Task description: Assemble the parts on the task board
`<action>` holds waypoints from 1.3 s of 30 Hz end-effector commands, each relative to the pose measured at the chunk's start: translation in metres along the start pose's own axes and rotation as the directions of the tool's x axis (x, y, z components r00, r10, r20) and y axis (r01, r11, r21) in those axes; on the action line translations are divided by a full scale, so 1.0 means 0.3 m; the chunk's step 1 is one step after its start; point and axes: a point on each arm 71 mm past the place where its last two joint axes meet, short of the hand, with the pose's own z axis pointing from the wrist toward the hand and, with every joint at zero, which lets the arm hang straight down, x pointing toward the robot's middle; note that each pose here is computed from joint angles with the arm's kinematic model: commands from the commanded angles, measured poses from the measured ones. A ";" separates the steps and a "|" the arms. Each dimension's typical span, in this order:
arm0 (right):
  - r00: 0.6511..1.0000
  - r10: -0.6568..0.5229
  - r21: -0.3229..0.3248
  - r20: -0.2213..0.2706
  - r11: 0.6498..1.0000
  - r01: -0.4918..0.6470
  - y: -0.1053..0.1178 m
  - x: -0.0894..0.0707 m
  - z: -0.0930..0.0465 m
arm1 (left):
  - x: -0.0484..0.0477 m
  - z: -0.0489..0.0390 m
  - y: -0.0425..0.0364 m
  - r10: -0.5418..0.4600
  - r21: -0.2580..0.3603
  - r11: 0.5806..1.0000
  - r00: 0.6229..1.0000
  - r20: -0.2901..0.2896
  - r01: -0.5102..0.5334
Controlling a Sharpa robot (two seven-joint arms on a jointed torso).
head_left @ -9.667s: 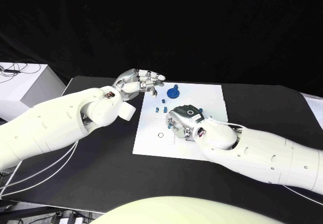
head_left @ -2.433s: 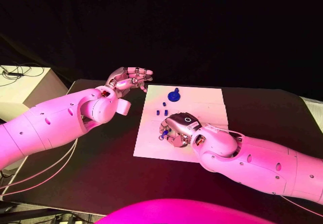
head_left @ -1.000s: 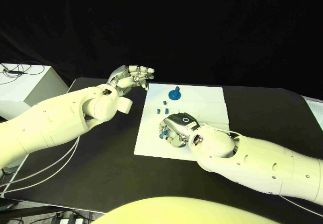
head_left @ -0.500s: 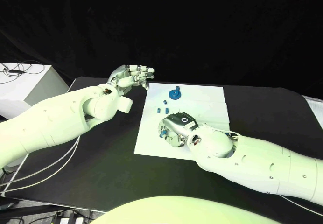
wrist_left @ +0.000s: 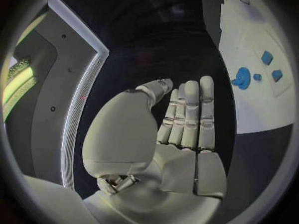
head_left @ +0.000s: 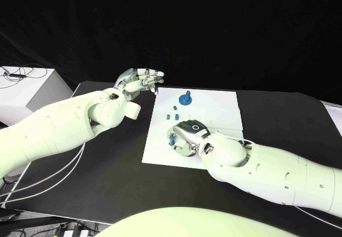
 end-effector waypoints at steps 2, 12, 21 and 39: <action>1.000 0.004 -0.009 0.004 1.000 -0.004 0.000 0.000 -0.002 | 0.008 0.002 -0.002 -0.015 0.003 1.000 1.000 -0.017 0.015; 1.000 0.006 0.003 0.026 1.000 -0.006 -0.004 -0.004 -0.003 | 0.009 0.002 -0.002 -0.016 0.000 1.000 1.000 -0.021 0.016; 0.997 0.017 0.014 0.071 1.000 -0.018 -0.009 -0.013 -0.006 | 0.010 0.003 0.000 -0.018 -0.002 1.000 1.000 -0.024 0.018; 0.954 0.235 0.021 0.186 0.970 -0.243 -0.090 -0.139 -0.099 | 0.007 0.006 0.006 -0.019 -0.007 1.000 1.000 -0.023 0.019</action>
